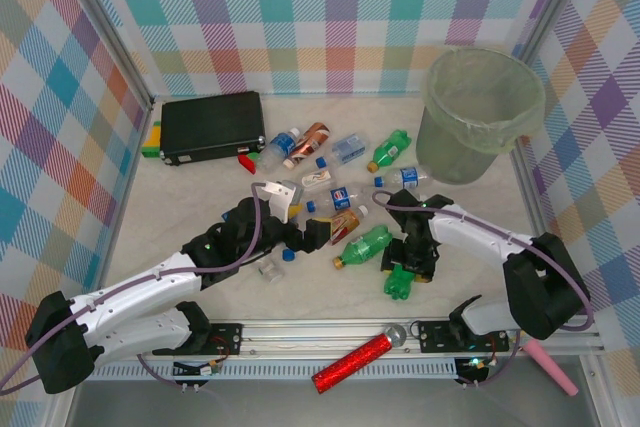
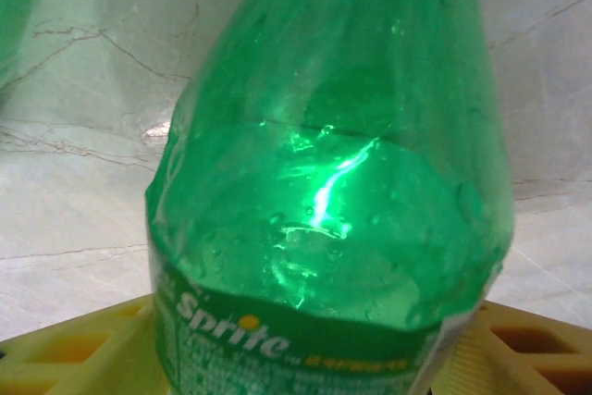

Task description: Put the plastic bottles in the bin

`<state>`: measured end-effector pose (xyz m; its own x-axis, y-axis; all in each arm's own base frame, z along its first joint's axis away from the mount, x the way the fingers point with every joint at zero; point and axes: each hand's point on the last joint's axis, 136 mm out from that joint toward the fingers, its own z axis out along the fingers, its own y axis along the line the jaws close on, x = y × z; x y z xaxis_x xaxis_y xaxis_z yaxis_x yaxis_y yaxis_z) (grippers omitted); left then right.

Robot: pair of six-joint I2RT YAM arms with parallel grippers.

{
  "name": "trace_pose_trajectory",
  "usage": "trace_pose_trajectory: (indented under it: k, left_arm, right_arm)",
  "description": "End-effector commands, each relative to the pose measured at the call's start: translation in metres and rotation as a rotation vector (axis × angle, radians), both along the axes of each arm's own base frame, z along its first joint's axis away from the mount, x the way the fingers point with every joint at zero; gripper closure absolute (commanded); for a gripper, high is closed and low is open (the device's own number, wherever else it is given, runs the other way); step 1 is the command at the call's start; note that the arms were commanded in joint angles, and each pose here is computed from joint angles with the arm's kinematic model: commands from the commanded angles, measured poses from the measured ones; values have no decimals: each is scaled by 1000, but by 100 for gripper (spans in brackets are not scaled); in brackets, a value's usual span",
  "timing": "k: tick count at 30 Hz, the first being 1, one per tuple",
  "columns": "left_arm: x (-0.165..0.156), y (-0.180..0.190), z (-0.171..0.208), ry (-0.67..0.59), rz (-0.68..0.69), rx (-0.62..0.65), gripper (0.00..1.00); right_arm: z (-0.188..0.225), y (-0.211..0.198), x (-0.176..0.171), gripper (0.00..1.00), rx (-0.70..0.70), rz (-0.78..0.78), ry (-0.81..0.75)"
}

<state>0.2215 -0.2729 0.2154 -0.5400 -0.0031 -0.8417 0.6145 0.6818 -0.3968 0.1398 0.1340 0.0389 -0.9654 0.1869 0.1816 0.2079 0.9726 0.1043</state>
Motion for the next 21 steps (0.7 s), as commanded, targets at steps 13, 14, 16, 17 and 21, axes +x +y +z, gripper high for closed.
trace_pose_trajectory:
  k: [13,14,16,17,21]
  left_arm:
    - [-4,-3,2,-1,-11,-24,0]
    - [-4,-3,2,-1,-11,-23,0]
    - [-3,-2,2,-2,-3,-22,0]
    - [-2,-1,2,-3,2,-23,0]
    - [-1,2,3,-12,20,-27,0]
  right_arm:
    - [25,0,11,49,15,-20,-93]
    - [32,-1,14,49,12,-20,-115]
    - [46,-3,20,49,6,-19,-167]
    - [55,-4,24,50,7,-20,-196]
    - [100,-6,43,50,17,-25,-340]
